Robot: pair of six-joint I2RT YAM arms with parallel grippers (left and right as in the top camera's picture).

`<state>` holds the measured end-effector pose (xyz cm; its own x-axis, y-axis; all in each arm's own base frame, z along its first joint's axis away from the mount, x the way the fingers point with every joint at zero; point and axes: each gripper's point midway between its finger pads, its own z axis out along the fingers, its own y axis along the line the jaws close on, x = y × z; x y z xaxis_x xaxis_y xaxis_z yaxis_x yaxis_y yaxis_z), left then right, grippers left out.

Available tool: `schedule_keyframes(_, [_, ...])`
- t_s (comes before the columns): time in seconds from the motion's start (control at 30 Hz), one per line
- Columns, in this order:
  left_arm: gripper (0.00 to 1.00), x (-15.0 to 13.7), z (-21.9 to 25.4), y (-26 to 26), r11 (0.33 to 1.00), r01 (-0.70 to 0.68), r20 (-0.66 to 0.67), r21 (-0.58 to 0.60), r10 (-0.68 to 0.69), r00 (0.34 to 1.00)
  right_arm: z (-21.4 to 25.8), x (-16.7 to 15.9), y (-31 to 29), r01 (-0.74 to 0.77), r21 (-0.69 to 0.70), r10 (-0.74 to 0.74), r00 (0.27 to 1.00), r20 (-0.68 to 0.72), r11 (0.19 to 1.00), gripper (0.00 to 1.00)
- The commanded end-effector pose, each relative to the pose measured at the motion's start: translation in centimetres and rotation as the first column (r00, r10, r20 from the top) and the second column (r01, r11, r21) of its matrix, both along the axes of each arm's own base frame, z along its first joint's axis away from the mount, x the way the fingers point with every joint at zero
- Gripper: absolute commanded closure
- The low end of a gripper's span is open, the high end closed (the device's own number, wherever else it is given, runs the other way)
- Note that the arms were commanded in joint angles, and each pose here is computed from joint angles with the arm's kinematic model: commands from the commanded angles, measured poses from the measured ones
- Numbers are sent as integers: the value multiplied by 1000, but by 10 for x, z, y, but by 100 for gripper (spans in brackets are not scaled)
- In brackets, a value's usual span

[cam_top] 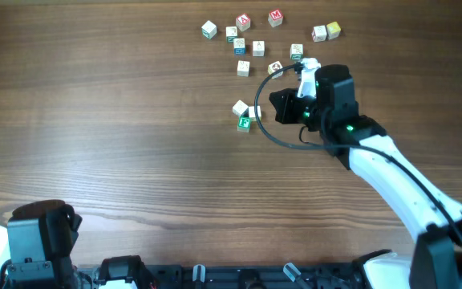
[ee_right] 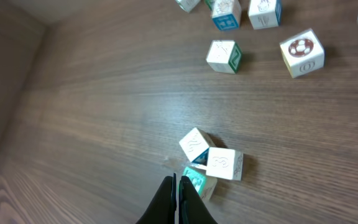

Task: Form a circle

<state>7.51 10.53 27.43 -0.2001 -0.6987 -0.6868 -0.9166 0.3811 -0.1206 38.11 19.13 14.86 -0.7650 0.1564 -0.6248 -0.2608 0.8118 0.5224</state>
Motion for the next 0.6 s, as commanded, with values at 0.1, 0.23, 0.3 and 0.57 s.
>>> schedule_keyframes(0.1, [0,-1,0,1,1000,-17,11,-2,17,1000,-2,-1,1,-7,-92,11,999,43,996,95])
schedule_keyframes(0.23, [0,-1,0,1,1000,-17,11,-2,17,1000,-29,3,19,-33,-126,36,999,28,992,95])
schedule_keyframes(0.3, [0,-1,0,1,1000,-17,11,-2,17,1000,-41,5,27,-48,-128,51,998,20,991,95])
schedule_keyframes(0.57, [0,-1,0,1,1000,-17,11,-1,17,1000,-75,15,23,53,-120,-61,996,-61,991,95])
